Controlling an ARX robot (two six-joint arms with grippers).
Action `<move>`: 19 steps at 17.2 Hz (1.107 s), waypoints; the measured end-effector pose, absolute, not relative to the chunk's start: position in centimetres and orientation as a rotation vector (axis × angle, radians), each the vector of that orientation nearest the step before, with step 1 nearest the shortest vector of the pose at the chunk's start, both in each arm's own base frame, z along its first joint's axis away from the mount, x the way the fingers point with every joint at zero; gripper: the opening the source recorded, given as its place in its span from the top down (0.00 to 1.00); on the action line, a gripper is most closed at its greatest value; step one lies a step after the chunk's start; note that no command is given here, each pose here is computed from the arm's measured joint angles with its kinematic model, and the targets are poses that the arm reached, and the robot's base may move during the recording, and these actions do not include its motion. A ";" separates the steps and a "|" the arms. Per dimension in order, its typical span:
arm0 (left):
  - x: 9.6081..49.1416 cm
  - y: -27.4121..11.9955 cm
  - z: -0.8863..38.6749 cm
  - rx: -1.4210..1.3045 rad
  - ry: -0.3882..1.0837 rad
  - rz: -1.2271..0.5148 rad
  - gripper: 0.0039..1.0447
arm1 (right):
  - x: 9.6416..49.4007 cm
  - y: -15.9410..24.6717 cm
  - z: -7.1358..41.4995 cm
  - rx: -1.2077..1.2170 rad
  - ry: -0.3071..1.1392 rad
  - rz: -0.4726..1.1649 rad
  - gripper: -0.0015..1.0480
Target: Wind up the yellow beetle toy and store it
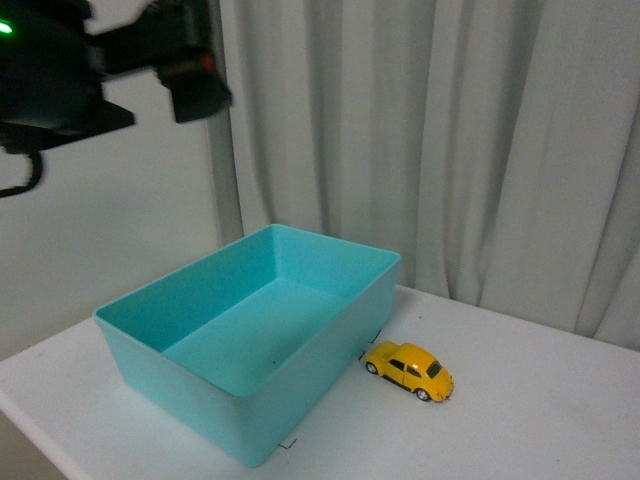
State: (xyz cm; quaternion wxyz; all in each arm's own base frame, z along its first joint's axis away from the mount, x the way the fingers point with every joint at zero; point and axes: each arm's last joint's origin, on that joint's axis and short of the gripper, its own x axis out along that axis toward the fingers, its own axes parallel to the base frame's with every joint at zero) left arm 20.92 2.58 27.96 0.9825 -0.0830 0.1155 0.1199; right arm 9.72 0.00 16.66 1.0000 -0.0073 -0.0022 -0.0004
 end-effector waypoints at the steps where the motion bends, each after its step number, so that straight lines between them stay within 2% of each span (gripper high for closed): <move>1: 21.6 2.5 27.9 -0.148 0.245 0.235 0.06 | 9.7 0.0 16.7 -0.015 -0.004 0.000 0.06; 3: 22.4 2.4 27.8 -0.128 0.260 0.221 0.06 | 9.7 0.0 16.7 -0.015 -0.004 0.000 0.06; 7: 29.9 -1.5 29.4 0.111 0.299 -0.129 0.06 | 9.7 0.0 16.7 -0.015 -0.004 0.000 0.06; 11: 35.6 -5.2 26.7 0.468 0.495 -0.418 0.06 | 9.7 0.0 16.7 -0.015 -0.004 -0.001 0.06; 15: 38.6 -8.4 24.0 0.853 0.620 -0.673 0.06 | 9.7 0.0 16.7 -0.015 -0.004 0.000 0.06; 19: 41.2 -9.8 20.3 1.187 0.747 -0.839 0.06 | 9.7 0.0 16.7 -0.015 -0.004 -0.001 0.06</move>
